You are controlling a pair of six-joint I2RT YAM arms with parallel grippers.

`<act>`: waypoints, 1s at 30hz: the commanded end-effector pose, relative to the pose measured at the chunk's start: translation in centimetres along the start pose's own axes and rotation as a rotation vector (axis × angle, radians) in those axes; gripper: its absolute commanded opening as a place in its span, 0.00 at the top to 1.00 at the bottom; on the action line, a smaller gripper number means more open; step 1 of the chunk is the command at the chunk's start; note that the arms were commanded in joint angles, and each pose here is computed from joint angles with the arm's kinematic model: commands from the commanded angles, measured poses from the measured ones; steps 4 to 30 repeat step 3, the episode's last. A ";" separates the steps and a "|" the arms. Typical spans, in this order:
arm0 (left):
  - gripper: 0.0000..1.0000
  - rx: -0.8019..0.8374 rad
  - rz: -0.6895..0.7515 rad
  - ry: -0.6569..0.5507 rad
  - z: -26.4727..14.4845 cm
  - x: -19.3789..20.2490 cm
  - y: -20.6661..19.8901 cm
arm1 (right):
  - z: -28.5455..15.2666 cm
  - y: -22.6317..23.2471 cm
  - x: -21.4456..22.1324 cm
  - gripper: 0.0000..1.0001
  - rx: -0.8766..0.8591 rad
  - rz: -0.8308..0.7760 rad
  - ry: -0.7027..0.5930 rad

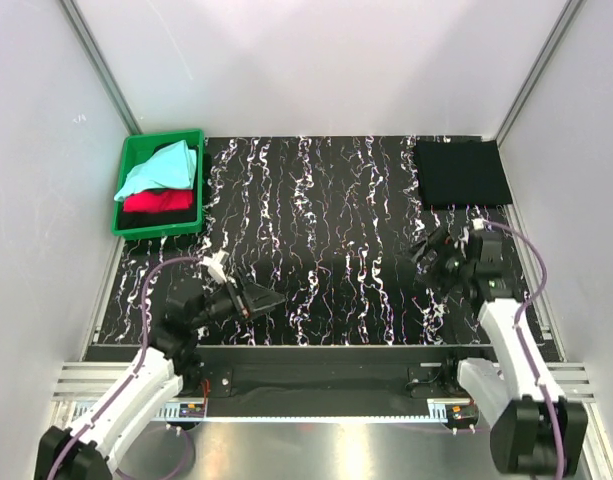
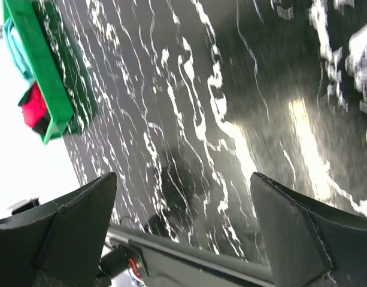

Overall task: Fold and stack the t-shirts
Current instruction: Reset both grippers

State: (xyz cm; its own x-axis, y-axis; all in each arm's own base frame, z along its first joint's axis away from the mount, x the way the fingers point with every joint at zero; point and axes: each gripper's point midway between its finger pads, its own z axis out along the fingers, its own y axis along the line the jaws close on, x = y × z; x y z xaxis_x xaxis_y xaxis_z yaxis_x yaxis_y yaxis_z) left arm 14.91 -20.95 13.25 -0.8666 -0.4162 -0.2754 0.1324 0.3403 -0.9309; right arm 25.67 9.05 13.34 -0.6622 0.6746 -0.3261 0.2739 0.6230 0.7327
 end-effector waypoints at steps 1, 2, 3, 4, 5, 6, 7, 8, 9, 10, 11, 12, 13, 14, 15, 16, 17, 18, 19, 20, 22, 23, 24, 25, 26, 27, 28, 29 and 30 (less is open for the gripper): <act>0.05 0.126 -0.037 -0.038 -0.5 -0.3 -2.3 | -0.7 0.5 1.5 0.00 -0.078 0.015 0.005; 0.05 0.149 -0.045 -0.039 -0.5 0.0 -2.1 | -0.9 0.2 2.2 0.00 -0.091 0.013 0.011; 0.04 0.176 -0.051 -0.044 -0.7 0.1 -2.4 | -1.2 0.8 3.2 0.00 -0.137 0.004 0.057; 0.04 0.176 -0.051 -0.044 -0.7 0.1 -2.4 | -1.2 0.8 3.2 0.00 -0.137 0.004 0.057; 0.04 0.176 -0.051 -0.044 -0.7 0.1 -2.4 | -1.2 0.8 3.2 0.00 -0.137 0.004 0.057; 0.04 0.176 -0.051 -0.044 -0.7 0.1 -2.4 | -1.2 0.8 3.2 0.00 -0.137 0.004 0.057; 0.04 0.176 -0.051 -0.044 -0.7 0.1 -2.4 | -1.2 0.8 3.2 0.00 -0.137 0.004 0.057; 0.04 0.176 -0.051 -0.044 -0.7 0.1 -2.4 | -1.2 0.8 3.2 0.00 -0.137 0.004 0.057; 0.04 0.176 -0.051 -0.044 -0.7 0.1 -2.4 | -1.2 0.8 3.2 0.00 -0.137 0.004 0.057; 0.04 0.176 -0.051 -0.044 -0.7 0.1 -2.4 | -1.2 0.8 3.2 0.00 -0.137 0.004 0.057; 0.04 0.176 -0.051 -0.044 -0.7 0.1 -2.4 | -1.2 0.8 3.2 0.00 -0.137 0.004 0.057; 0.04 0.176 -0.051 -0.044 -0.7 0.1 -2.4 | -1.2 0.8 3.2 0.00 -0.137 0.004 0.057; 0.04 0.176 -0.051 -0.044 -0.7 0.1 -2.4 | -1.2 0.8 3.2 0.00 -0.137 0.004 0.057; 0.04 0.176 -0.051 -0.044 -0.7 0.1 -2.4 | -1.2 0.8 3.2 0.00 -0.137 0.004 0.057; 0.04 0.176 -0.051 -0.044 -0.7 0.1 -2.4 | -1.2 0.8 3.2 0.00 -0.137 0.004 0.057; 0.04 0.176 -0.051 -0.044 -0.7 0.1 -2.4 | -1.2 0.8 3.2 0.00 -0.137 0.004 0.057; 0.04 0.176 -0.051 -0.044 -0.7 0.1 -2.4 | -1.2 0.8 3.2 0.00 -0.137 0.004 0.057; 0.04 0.176 -0.051 -0.044 -0.7 0.1 -2.4 | -1.2 0.8 3.2 0.00 -0.137 0.004 0.057; 0.04 0.176 -0.051 -0.044 -0.7 0.1 -2.4 | -1.2 0.8 3.2 0.00 -0.137 0.004 0.057; 0.04 0.176 -0.051 -0.044 -0.7 0.1 -2.4 | -1.2 0.8 3.2 0.00 -0.137 0.004 0.057; 0.04 0.176 -0.051 -0.044 -0.7 0.1 -2.4 | -1.2 0.8 3.2 0.00 -0.137 0.004 0.057; 0.04 0.176 -0.051 -0.044 -0.7 0.1 -2.4 | -1.2 0.8 3.2 0.00 -0.137 0.004 0.057; 0.04 0.176 -0.051 -0.044 -0.7 0.1 -2.4 | -1.2 0.8 3.2 0.00 -0.137 0.004 0.057; 0.04 0.176 -0.051 -0.044 -0.7 0.1 -2.4 | -1.2 0.8 3.2 0.00 -0.137 0.004 0.057; 0.04 0.176 -0.051 -0.044 -0.7 0.1 -2.4 | -1.2 0.8 3.2 0.00 -0.137 0.004 0.057; 0.04 0.176 -0.051 -0.044 -0.7 0.1 -2.4 | -1.2 0.8 3.2 0.00 -0.137 0.004 0.057; 0.04 0.176 -0.051 -0.044 -0.7 0.1 -2.4 | -1.2 0.8 3.2 0.00 -0.137 0.004 0.057; 0.04 0.176 -0.051 -0.044 -0.7 0.1 -2.4 | -1.2 0.8 3.2 0.00 -0.137 0.004 0.057; 0.04 0.176 -0.051 -0.044 -0.7 0.1 -2.4 | -1.2 0.8 3.2 0.00 -0.137 0.004 0.057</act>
